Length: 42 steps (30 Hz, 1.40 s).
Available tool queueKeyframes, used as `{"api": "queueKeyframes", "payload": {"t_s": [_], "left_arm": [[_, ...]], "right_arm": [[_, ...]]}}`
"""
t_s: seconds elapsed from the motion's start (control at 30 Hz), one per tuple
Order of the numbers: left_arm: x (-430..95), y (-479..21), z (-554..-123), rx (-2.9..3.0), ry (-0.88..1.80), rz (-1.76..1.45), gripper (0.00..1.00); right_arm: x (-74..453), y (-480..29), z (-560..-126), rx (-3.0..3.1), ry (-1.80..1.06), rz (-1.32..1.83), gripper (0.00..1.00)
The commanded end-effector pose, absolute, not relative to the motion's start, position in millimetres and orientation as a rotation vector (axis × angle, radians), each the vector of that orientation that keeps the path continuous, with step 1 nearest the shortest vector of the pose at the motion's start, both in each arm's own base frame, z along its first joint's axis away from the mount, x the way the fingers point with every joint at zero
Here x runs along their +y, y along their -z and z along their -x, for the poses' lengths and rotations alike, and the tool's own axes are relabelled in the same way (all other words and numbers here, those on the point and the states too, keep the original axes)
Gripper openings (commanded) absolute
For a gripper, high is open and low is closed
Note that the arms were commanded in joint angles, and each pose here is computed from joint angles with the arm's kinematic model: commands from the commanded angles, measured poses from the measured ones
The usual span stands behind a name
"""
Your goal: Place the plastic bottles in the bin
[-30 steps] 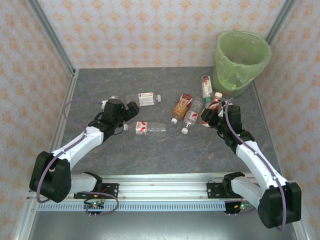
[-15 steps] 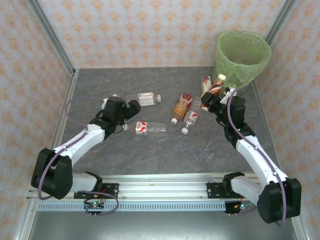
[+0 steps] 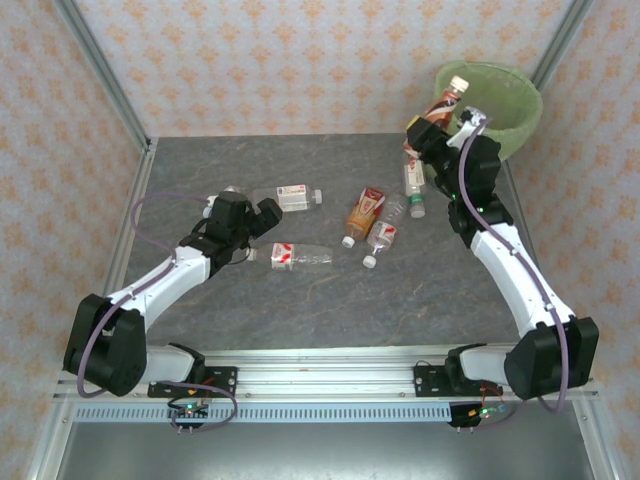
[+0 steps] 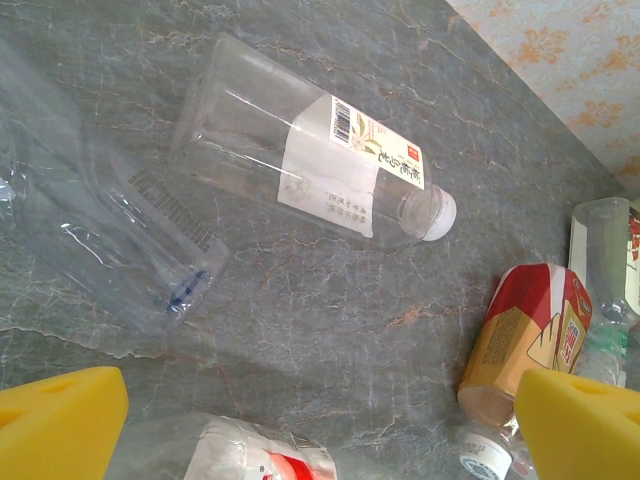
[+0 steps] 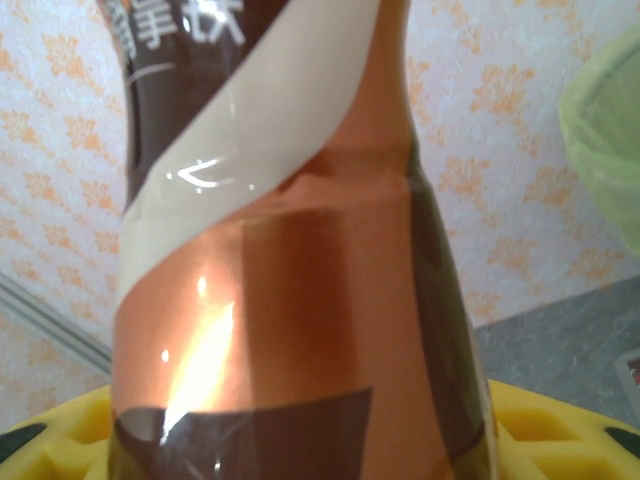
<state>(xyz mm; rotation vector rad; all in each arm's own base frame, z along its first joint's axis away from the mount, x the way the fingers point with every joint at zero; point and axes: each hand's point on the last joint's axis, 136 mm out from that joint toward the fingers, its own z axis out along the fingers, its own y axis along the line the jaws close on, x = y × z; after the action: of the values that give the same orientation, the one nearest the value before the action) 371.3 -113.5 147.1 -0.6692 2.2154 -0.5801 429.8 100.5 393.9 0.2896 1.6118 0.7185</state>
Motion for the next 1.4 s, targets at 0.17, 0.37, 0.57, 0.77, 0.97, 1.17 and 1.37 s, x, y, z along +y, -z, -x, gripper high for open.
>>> {"api": "queueKeyframes", "payload": {"t_s": [0.17,0.37,0.57,0.77,0.97,1.17,1.37], "left_arm": [[-102,-161,-363,2.185,0.542,0.677,1.0],[-101,-162,-363,2.181,0.543,0.684,1.0],[-102,-164,-363,2.172,0.553,0.691,1.0],[-97,-163,-356,2.166,0.541,0.707,1.0],[-91,-164,-348,2.155,0.524,0.716,1.0],[-81,-166,-340,2.138,0.48,0.728,1.0],[-77,-166,-336,2.131,0.471,0.742,1.0]], "right_arm": [[79,-418,-446,1.631,-0.527,-0.264,0.48],[38,-421,-465,1.684,-0.385,-0.287,0.48],[6,-428,-483,1.73,-0.215,-0.261,0.48],[-34,-431,-498,1.769,-0.02,-0.296,0.49],[-65,-404,-516,1.856,0.155,-0.331,0.49],[-84,-384,-529,1.9,0.223,-0.354,0.49],[-106,-371,-540,1.915,0.371,-0.374,0.49]]}}
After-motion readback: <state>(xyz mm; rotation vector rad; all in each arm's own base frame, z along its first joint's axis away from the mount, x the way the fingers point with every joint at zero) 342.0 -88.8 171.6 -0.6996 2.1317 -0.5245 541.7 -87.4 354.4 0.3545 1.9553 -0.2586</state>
